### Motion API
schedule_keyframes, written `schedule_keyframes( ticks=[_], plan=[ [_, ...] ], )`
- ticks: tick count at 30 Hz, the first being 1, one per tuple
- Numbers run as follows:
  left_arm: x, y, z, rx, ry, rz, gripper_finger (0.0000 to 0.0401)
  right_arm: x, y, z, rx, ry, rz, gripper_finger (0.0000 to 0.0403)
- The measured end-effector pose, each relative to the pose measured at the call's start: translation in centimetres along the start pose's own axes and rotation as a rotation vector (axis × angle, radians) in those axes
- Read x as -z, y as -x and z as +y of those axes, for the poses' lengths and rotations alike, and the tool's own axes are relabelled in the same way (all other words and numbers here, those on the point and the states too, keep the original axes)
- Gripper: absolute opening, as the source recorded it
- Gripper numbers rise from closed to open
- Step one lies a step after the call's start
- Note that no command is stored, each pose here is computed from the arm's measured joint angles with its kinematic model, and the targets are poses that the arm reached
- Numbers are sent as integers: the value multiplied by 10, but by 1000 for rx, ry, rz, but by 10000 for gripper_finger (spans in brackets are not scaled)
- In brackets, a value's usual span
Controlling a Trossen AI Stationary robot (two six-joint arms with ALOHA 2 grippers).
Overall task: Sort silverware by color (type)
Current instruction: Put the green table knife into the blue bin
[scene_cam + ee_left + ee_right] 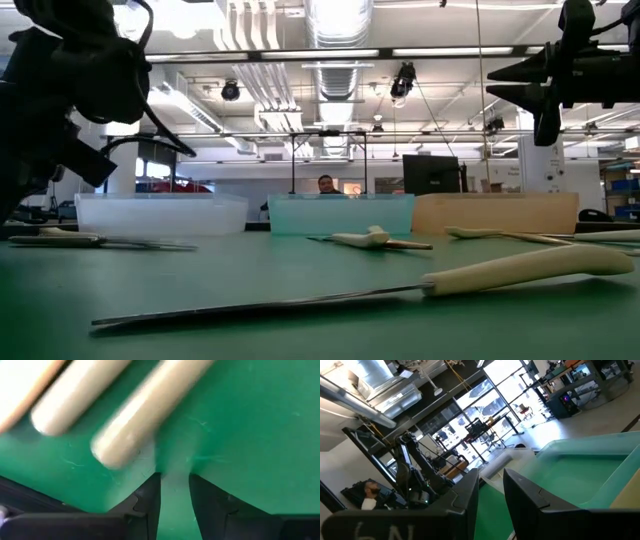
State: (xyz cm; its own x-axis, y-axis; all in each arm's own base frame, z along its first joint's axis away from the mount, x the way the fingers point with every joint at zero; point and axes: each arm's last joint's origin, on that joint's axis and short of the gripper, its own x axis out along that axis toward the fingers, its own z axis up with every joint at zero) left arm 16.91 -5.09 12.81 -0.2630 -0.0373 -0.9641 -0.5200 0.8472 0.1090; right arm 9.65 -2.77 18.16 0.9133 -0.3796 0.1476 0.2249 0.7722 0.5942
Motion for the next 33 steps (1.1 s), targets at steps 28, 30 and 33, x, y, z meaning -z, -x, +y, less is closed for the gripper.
schedule_keyframes(
  ticks=[28, 30, 33],
  plan=[
    [-19, 60, -8, -172, -294, -177, 75, 0, 0, 0, 2, 1, 1, 82],
    [-19, 53, -4, -184, -290, -150, 75, 0, 0, 0, 2, 0, 2, 82],
    [-18, 43, 2, -177, -298, -104, 75, 0, 0, 0, 2, 0, 1, 82]
  ],
)
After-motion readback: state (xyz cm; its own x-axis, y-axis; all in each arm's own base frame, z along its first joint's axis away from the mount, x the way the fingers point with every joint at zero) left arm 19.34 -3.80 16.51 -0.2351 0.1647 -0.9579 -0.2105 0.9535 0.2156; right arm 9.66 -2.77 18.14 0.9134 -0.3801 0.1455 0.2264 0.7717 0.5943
